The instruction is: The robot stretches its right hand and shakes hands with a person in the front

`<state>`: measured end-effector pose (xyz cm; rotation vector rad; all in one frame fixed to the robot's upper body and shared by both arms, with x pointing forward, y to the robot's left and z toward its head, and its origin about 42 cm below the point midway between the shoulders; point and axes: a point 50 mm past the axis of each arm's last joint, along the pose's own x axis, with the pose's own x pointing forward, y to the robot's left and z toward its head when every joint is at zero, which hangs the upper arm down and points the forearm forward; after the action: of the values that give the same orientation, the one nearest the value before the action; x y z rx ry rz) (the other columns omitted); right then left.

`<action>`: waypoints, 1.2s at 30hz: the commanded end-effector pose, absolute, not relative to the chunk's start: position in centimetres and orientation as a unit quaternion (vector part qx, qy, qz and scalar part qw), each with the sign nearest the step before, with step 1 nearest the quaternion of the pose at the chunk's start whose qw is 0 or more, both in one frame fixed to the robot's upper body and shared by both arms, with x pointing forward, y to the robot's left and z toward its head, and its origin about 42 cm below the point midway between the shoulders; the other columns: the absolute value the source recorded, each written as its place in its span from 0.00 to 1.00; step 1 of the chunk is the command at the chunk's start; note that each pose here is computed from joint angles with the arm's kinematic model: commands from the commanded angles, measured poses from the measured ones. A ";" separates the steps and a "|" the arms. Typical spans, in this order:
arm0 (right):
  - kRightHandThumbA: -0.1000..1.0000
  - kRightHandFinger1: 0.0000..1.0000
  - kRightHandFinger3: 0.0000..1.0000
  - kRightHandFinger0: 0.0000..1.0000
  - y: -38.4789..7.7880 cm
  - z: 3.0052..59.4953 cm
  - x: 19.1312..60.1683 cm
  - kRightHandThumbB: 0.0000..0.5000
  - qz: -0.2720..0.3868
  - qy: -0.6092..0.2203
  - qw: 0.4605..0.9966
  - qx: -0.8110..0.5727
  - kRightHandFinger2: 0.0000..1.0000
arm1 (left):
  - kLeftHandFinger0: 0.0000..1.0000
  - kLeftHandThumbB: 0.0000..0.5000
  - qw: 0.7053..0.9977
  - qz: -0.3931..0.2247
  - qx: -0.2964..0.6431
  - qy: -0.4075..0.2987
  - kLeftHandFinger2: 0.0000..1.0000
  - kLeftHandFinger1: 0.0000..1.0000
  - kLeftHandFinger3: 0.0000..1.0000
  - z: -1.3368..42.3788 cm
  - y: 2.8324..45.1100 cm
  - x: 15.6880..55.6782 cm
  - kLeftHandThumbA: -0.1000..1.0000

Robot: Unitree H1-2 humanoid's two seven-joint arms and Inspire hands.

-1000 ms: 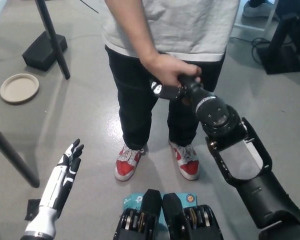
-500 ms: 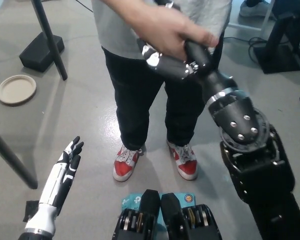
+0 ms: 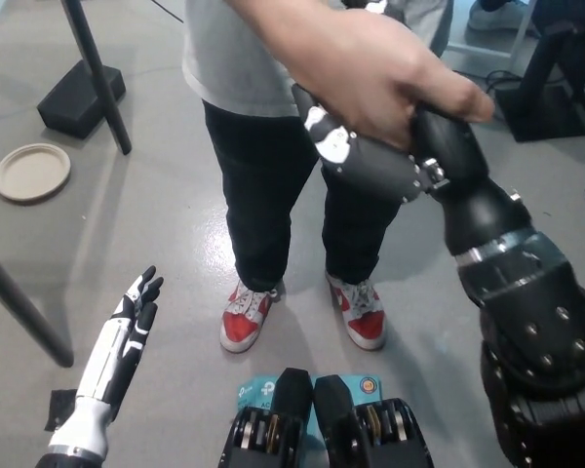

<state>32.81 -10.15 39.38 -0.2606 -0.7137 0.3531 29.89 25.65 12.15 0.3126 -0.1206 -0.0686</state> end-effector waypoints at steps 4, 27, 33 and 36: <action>0.50 1.00 1.00 1.00 -10.0 41.7 37.2 0.55 0.176 -0.332 0.918 -0.128 1.00 | 1.00 0.12 0.980 -0.043 0.168 -0.095 1.00 1.00 1.00 14.1 25.8 30.6 1.00; 0.52 1.00 1.00 1.00 -10.1 29.3 52.3 0.55 0.125 -0.083 0.968 -0.203 1.00 | 1.00 0.12 0.980 -0.044 0.165 -0.098 1.00 1.00 1.00 14.4 25.6 31.1 1.00; 0.67 1.00 1.00 1.00 -10.7 28.4 52.1 0.79 0.136 -0.097 0.964 -0.204 1.00 | 1.00 0.10 0.981 -0.046 0.162 -0.099 1.00 1.00 1.00 14.3 25.4 31.2 1.00; 0.74 1.00 1.00 1.00 -11.4 28.5 50.7 0.97 0.163 -0.138 0.957 -0.196 1.00 | 1.00 0.10 0.980 -0.046 0.163 -0.100 1.00 1.00 1.00 14.6 25.5 31.2 1.00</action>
<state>51.23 -10.75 25.93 -0.4095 -0.1023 0.3037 30.91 25.45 13.23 0.3164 -0.1529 -0.0794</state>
